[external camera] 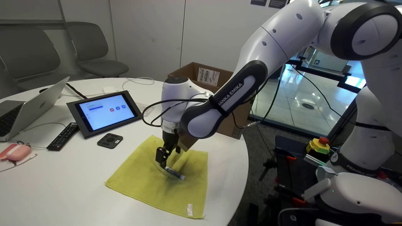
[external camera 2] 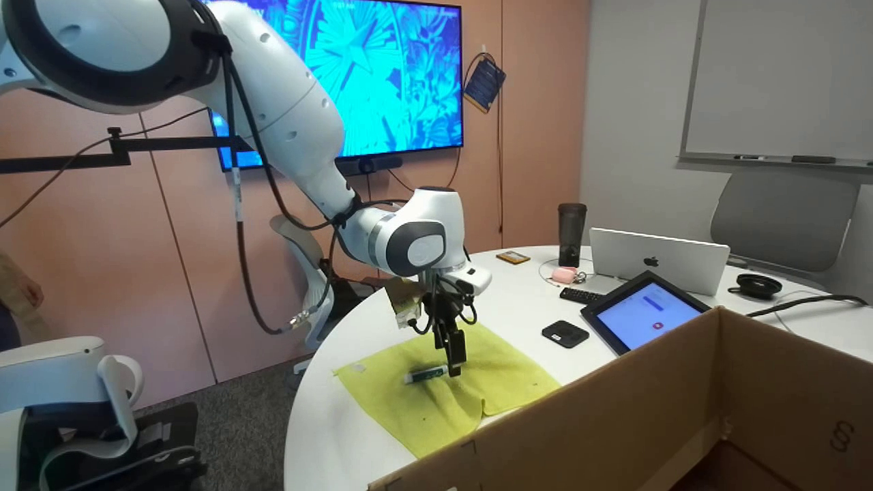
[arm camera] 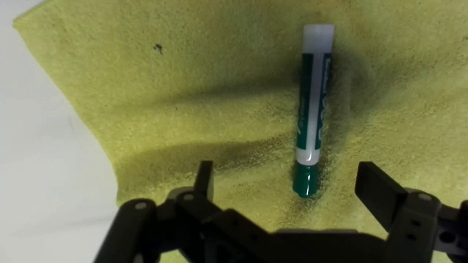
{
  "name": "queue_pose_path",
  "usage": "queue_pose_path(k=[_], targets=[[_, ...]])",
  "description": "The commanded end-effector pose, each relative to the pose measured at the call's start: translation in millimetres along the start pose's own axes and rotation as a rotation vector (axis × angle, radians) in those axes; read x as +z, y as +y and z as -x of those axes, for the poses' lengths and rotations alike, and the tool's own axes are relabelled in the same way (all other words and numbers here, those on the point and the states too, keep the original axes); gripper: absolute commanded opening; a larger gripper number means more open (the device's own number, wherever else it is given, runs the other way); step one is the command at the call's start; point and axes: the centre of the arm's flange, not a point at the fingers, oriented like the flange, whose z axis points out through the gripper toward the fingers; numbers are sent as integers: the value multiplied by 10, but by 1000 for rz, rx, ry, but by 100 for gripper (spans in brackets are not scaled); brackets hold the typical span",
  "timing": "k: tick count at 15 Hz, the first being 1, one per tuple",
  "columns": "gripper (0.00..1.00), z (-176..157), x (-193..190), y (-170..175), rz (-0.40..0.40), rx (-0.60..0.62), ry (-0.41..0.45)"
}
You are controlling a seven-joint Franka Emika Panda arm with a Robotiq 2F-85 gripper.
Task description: Put the marker on the towel then put the towel in the box
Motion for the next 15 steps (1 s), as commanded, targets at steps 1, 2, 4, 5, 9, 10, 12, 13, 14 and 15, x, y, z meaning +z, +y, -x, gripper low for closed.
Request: queue_pose_path(k=[1, 2, 4, 5, 9, 10, 12, 13, 14, 15], targets=[[100, 183, -269, 258, -39, 34, 38], [100, 207, -269, 311, -41, 51, 40], [100, 270, -238, 477, -47, 96, 37], [100, 308, -185, 565, -50, 122, 30], [100, 432, 84, 811, -63, 229, -10], [100, 459, 161, 862, -65, 247, -18], [100, 487, 292, 955, -73, 282, -29], [100, 496, 344, 1001, -76, 295, -33], [100, 503, 384, 1043, -83, 307, -31], [100, 516, 417, 1078, -86, 316, -33]])
